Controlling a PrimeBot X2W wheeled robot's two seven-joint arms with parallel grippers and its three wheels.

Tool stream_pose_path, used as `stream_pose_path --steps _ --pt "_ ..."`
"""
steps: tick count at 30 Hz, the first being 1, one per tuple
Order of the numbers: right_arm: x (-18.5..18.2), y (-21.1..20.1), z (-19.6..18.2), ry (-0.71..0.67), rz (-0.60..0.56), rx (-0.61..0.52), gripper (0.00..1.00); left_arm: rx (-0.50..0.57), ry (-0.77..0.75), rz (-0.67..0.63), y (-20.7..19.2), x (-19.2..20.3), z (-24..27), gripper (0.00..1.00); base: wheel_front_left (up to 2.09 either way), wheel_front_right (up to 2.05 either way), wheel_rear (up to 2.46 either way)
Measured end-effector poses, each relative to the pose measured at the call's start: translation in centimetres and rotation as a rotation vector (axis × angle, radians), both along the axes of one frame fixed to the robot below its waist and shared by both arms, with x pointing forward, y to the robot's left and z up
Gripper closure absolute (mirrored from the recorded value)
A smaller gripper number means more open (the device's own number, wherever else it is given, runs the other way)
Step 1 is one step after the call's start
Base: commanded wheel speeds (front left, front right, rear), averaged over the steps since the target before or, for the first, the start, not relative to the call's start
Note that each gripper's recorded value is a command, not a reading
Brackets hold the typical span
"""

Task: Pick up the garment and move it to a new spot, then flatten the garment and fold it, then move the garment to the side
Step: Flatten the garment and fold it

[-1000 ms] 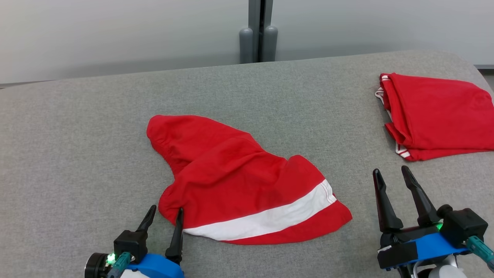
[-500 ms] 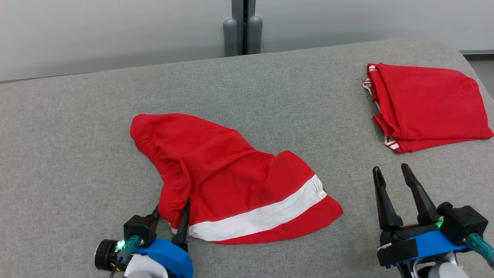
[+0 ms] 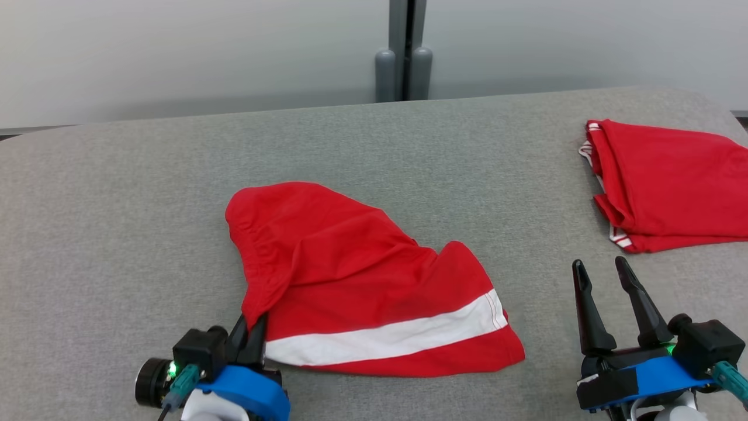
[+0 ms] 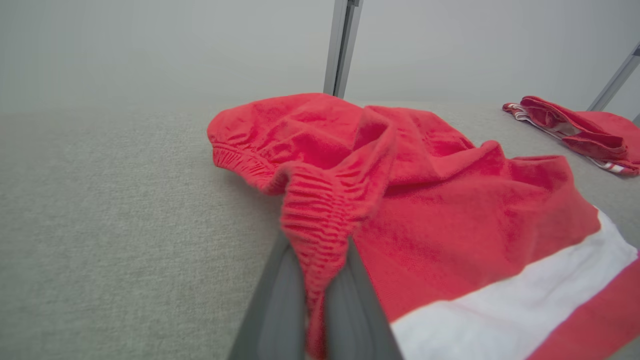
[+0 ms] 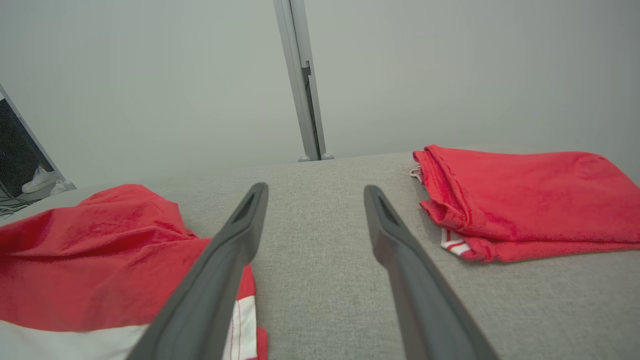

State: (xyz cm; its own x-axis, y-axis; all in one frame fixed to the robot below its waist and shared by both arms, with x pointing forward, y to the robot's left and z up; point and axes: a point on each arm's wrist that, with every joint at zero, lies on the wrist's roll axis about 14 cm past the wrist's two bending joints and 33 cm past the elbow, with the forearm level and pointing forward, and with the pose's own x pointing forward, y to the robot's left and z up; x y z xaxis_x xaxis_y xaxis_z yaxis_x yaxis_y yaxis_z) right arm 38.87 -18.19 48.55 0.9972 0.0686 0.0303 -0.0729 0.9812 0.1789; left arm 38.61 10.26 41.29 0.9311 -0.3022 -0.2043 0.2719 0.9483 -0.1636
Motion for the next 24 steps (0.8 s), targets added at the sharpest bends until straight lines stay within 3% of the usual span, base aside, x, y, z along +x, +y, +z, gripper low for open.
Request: stream_pose_path --steps 13,14,15,16,24 --pt "0.5 1.8 -0.6 0.015 0.045 0.023 0.00 0.011 0.096 0.107 3.1 -5.4 -2.6 1.00 0.00 0.00 0.00" --pt "0.5 1.9 -0.6 0.017 0.046 0.023 0.00 0.009 0.101 0.106 3.0 -5.5 -2.7 0.90 0.00 0.00 0.00" --pt "0.4 1.9 -0.6 0.018 0.047 0.024 0.00 0.006 0.104 0.106 2.9 -5.6 -2.8 0.49 0.00 0.00 0.00" --pt "0.4 2.0 -0.7 0.019 0.048 0.025 0.00 0.004 0.107 0.106 2.8 -5.6 -2.9 0.00 0.00 0.00 0.00" --pt "0.1 1.4 -0.5 0.016 0.034 0.028 0.00 -0.002 -0.001 0.065 1.3 -4.1 0.1 0.00 0.00 0.00 0.00"
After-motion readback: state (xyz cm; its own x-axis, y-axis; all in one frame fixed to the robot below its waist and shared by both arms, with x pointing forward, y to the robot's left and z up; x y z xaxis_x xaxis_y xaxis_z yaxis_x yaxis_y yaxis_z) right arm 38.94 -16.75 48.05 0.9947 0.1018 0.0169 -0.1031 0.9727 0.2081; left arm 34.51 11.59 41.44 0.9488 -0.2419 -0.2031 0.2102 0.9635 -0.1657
